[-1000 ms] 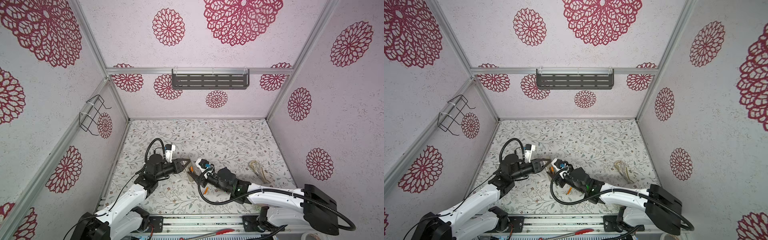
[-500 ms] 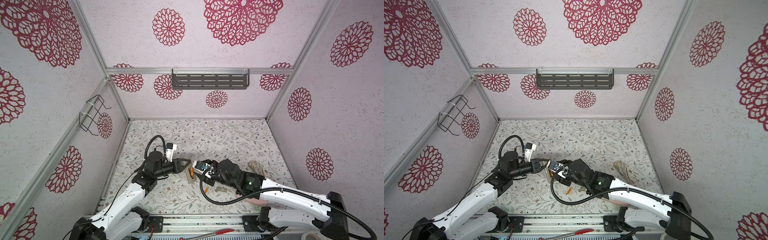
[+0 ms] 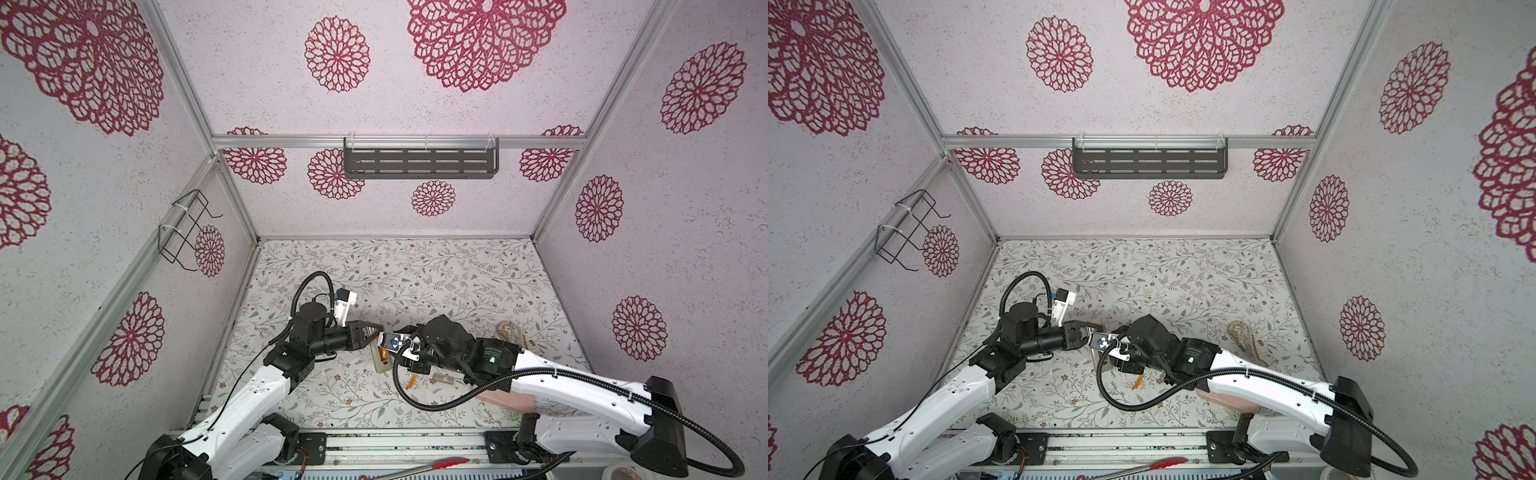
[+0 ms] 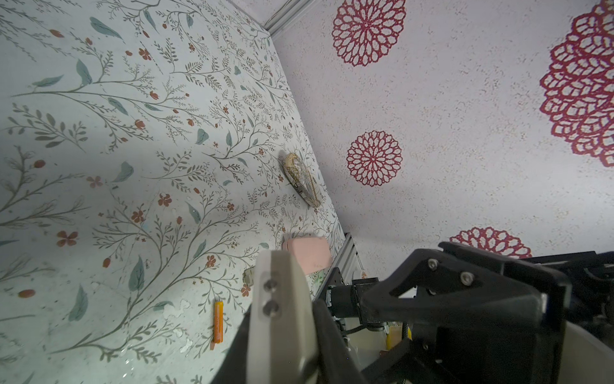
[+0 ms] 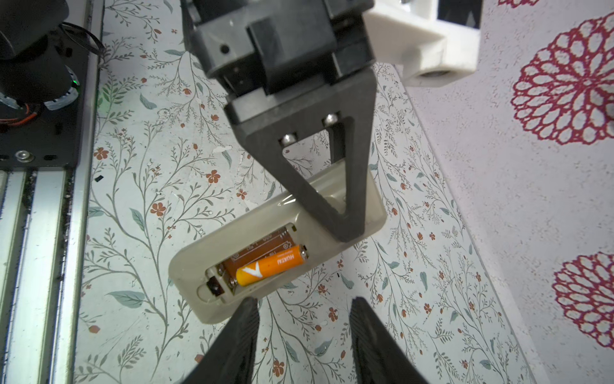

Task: Load the batteries into the remote control
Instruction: 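Move the right gripper over the seated battery in the compartment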

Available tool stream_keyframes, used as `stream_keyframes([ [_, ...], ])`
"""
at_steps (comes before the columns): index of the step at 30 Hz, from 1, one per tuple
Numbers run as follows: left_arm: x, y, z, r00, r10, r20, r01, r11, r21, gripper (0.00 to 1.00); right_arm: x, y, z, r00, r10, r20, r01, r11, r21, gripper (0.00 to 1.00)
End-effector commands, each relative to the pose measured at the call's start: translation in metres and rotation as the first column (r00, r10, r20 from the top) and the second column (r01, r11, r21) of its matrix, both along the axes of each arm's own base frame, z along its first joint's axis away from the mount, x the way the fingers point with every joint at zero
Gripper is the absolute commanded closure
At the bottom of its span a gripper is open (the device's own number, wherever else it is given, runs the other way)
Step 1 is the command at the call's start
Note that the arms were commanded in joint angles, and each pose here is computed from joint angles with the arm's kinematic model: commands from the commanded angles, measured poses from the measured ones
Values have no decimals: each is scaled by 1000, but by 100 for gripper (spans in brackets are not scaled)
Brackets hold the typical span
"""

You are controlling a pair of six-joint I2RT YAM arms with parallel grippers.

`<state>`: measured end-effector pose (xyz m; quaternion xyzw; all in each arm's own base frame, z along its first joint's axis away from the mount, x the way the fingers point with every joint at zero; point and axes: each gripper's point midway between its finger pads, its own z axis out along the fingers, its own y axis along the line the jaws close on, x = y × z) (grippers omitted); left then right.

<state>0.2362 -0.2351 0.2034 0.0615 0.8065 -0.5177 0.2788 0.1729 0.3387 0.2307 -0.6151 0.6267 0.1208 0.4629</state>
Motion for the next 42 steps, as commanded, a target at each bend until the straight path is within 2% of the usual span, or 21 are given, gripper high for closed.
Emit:
stream_keyframes([
  [1,-4,-4,18,999,-29,45,30,999,-24,100,-2,0,14,999,35,36,-35,999,-5,54],
  [15,-9,-7,16,998,-47,38,47,999,-16,100,4,-2,1,995,76,61,-68,990,-121,61],
  [42,-9,-9,15,998,-56,38,56,998,-6,100,-8,16,2,985,171,22,-169,981,-94,69],
])
